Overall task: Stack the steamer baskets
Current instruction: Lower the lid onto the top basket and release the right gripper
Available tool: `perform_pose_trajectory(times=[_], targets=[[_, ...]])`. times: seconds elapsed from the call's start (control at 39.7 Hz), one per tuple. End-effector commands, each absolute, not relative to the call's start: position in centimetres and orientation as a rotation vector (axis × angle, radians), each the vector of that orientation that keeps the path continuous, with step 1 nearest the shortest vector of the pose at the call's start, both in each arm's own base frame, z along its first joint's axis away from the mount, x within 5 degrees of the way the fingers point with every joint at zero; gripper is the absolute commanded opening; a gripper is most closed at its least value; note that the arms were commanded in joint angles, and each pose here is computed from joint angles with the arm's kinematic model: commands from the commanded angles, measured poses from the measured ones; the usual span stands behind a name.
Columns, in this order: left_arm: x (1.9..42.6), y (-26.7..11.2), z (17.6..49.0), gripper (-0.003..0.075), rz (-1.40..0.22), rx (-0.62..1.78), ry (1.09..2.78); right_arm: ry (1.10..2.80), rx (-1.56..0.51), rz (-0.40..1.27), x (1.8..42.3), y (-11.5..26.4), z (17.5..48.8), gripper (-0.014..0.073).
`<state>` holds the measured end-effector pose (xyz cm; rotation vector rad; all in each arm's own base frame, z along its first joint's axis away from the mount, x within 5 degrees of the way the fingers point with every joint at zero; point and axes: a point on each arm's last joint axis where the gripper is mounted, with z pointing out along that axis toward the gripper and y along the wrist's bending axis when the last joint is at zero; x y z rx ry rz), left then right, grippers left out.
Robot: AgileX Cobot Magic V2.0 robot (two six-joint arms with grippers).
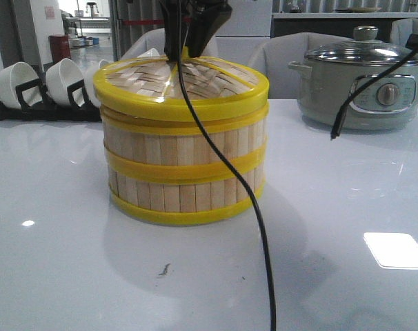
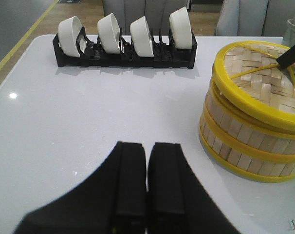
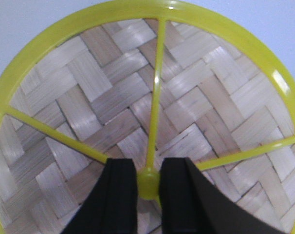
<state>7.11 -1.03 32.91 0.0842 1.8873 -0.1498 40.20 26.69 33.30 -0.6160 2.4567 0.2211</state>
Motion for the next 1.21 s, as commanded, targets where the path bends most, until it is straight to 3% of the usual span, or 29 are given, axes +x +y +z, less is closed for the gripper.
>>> perform_pose_trajectory(times=[0.0,0.48,0.58,0.78,1.03,1.18], targets=[[7.3,-1.1,34.6,0.0083,-0.173,0.081,1.776,2.307,-0.583,0.252,39.6,25.9,37.5,0.0036],[7.3,-1.1,34.6,0.0083,-0.173,0.081,1.776,2.297,-0.578,0.255,40.0,26.0,37.1,0.0043],[7.3,-1.1,34.6,0.0083,-0.173,0.081,1.776,2.297,-0.578,0.255,40.0,26.0,37.1,0.0124],[7.3,-1.1,34.6,0.0083,-0.173,0.081,1.776,2.298,-0.578,0.255,40.0,26.0,37.1,0.0395],[7.3,-1.1,34.6,0.0083,-0.173,0.081,1.776,2.301,-0.579,0.252,39.9,25.9,37.2,0.0406],[7.3,-1.1,34.6,0.0083,-0.173,0.081,1.776,2.254,-0.567,0.247,39.4,25.4,38.8,0.0406]])
